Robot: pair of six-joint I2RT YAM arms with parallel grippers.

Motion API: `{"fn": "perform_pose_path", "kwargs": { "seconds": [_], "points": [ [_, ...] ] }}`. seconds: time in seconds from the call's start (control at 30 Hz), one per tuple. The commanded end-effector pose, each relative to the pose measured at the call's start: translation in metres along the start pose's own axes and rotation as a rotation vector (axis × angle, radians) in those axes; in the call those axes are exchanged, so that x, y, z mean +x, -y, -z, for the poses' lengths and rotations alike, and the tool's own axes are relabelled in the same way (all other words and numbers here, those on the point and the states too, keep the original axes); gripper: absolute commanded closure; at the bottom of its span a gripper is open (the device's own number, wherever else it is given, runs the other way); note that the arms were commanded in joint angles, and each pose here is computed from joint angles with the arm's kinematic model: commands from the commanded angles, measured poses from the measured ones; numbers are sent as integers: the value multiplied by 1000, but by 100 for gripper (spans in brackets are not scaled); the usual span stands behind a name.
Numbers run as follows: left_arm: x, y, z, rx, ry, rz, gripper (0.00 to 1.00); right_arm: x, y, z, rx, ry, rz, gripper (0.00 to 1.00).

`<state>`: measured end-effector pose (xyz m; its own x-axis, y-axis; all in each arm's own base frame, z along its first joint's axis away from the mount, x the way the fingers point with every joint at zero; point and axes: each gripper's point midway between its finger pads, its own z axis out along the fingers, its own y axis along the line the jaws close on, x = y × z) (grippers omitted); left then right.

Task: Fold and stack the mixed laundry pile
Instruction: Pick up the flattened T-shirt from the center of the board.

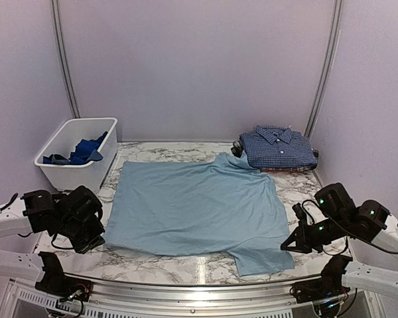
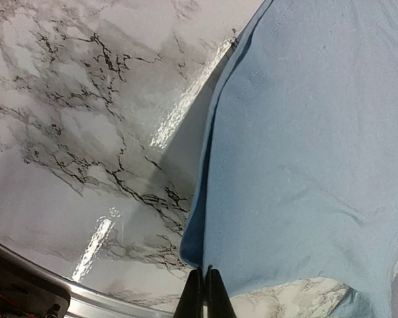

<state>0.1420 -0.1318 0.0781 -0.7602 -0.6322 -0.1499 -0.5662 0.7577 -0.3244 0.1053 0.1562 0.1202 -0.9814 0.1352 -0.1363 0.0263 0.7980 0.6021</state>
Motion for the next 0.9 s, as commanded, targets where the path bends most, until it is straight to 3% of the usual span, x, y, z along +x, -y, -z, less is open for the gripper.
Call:
{"fn": "perform_pose_path", "kwargs": {
  "seconds": [0.0, 0.23, 0.43, 0.63, 0.87],
  "points": [
    [-7, -30, 21, -87, 34, 22, 100, 5, -7, 12, -8, -20, -21, 100],
    [-12, -25, 29, -91, 51, -26, 100, 4, -9, 8, 0, -36, -17, 100],
    [-30, 9, 39, -99, 127, -110, 100, -27, -28, 11, 41, 16, 57, 100],
    [-53, 28, 40, -92, 177, -108, 100, -67, -40, 17, 78, 89, 91, 100],
    [-84, 48, 36, -116, 213, -158, 100, -110, -37, 20, 119, 112, 127, 100]
  ]
}}
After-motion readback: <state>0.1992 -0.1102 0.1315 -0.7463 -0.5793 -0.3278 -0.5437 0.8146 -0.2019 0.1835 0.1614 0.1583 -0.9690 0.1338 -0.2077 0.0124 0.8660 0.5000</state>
